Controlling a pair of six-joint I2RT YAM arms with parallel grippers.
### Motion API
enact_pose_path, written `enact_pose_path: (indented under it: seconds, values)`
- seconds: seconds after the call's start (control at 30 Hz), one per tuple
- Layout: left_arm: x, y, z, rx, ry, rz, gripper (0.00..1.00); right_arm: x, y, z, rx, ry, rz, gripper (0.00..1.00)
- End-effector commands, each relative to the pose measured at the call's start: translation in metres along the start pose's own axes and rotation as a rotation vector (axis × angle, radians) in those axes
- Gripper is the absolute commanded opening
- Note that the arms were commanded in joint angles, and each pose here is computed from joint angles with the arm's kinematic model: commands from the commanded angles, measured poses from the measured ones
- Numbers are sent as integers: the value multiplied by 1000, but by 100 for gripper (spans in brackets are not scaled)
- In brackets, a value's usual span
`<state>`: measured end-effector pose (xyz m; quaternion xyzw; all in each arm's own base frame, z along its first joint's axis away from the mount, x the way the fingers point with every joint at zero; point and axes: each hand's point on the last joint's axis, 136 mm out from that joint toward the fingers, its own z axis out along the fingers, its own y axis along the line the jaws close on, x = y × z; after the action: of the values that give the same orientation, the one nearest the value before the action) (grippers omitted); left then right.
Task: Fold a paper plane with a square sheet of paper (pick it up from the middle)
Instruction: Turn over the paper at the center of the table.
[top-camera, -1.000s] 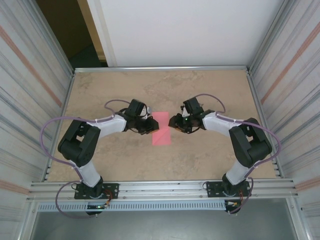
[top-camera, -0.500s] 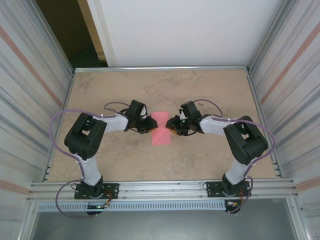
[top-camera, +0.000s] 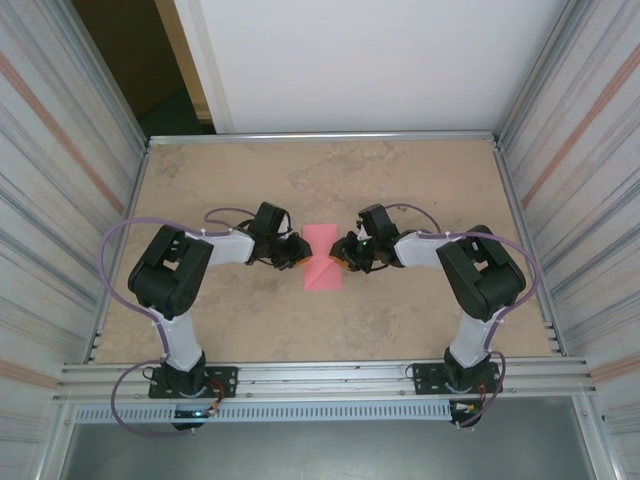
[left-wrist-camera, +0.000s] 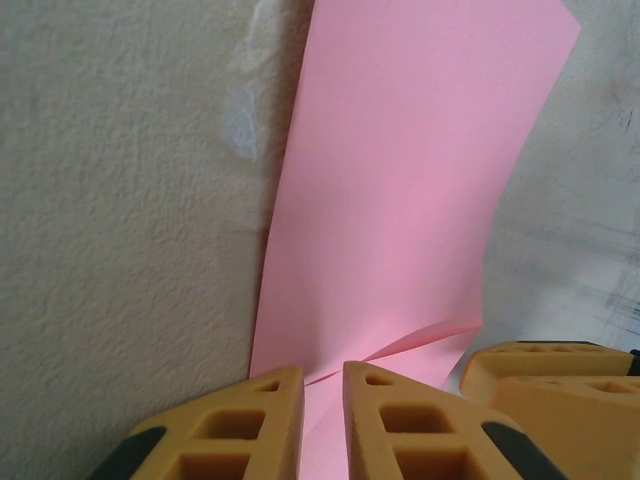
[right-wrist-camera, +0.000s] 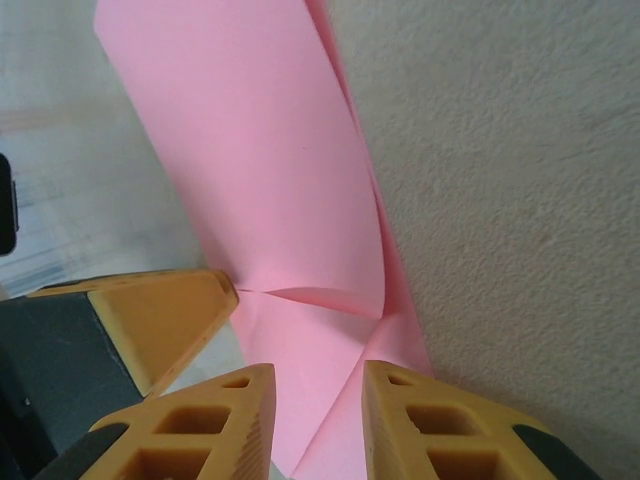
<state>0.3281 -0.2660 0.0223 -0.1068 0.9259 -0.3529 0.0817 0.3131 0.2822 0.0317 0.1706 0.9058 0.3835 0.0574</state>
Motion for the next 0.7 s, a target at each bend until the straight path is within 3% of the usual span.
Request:
enact_pose_path:
  seconds: [0.0, 0.67]
  values:
    - [8, 28, 7, -92, 18, -49, 19, 5, -3, 5, 6, 20, 19, 28]
    - [8, 28, 6, -92, 26, -49, 19, 11, 11, 10, -41, 38, -16, 24]
